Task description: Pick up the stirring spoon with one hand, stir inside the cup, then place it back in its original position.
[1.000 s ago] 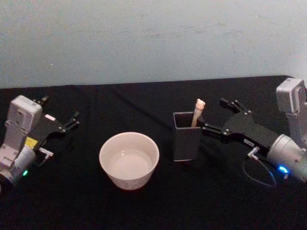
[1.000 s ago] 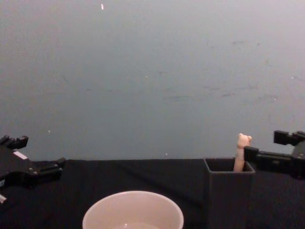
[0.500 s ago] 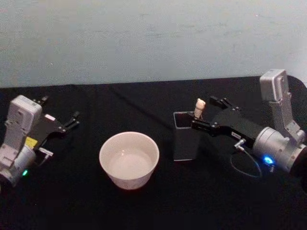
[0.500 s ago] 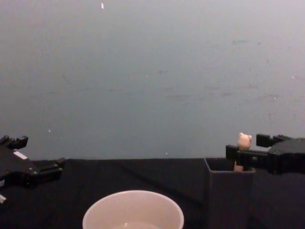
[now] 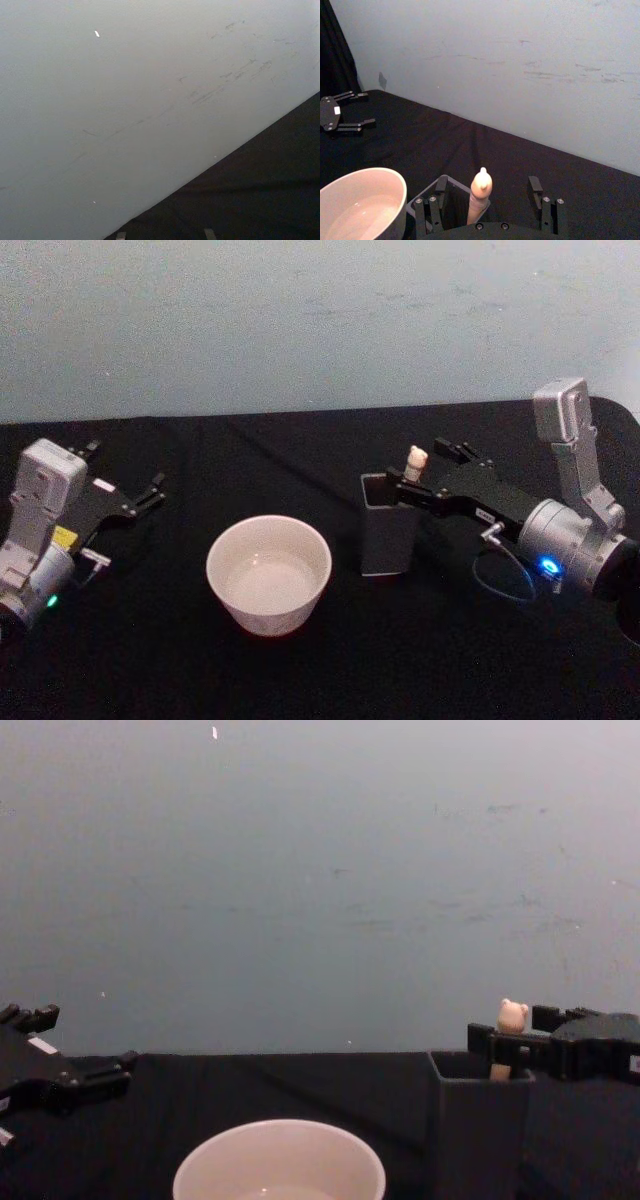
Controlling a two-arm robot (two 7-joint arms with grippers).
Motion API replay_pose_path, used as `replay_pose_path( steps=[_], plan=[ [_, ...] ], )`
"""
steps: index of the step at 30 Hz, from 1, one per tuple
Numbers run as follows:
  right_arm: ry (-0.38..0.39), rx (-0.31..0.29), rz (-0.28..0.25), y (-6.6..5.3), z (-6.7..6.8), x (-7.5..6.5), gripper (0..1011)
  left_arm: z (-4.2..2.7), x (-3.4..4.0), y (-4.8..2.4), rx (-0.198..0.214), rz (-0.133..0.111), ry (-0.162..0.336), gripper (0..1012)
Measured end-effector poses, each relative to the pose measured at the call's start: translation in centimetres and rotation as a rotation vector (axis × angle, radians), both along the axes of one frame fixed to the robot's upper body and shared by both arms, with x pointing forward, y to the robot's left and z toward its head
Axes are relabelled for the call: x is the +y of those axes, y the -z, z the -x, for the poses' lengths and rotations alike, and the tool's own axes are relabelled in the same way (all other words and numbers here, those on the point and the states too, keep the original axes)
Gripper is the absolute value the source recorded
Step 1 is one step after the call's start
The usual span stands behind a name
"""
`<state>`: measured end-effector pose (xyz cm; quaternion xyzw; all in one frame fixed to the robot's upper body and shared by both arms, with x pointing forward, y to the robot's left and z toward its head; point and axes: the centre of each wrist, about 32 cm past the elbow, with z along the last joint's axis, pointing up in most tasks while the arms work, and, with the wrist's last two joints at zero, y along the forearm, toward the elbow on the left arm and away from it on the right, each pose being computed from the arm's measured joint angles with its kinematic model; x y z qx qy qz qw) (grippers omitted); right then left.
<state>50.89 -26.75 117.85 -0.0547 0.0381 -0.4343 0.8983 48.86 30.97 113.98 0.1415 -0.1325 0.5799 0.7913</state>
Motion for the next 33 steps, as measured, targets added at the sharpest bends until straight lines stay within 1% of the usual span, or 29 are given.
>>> replay_pose_path(
  steps=[29, 31, 32, 33],
  plan=[
    [0.000, 0.002, 0.000, -0.01, -0.04, 0.00, 1002, 0.00, 0.00, 0.00, 0.000, 0.000, 0.000, 1001],
    [0.000, 0.002, 0.000, -0.01, -0.04, 0.00, 985, 0.00, 0.00, 0.00, 0.000, 0.000, 0.000, 1001],
    [0.000, 0.002, 0.000, -0.01, -0.03, 0.00, 952, 0.00, 0.00, 0.00, 0.000, 0.000, 0.000, 1001],
    [0.000, 0.002, 0.000, 0.00, -0.03, 0.00, 942, 0.00, 0.00, 0.00, 0.000, 0.000, 0.000, 1001]
  ],
)
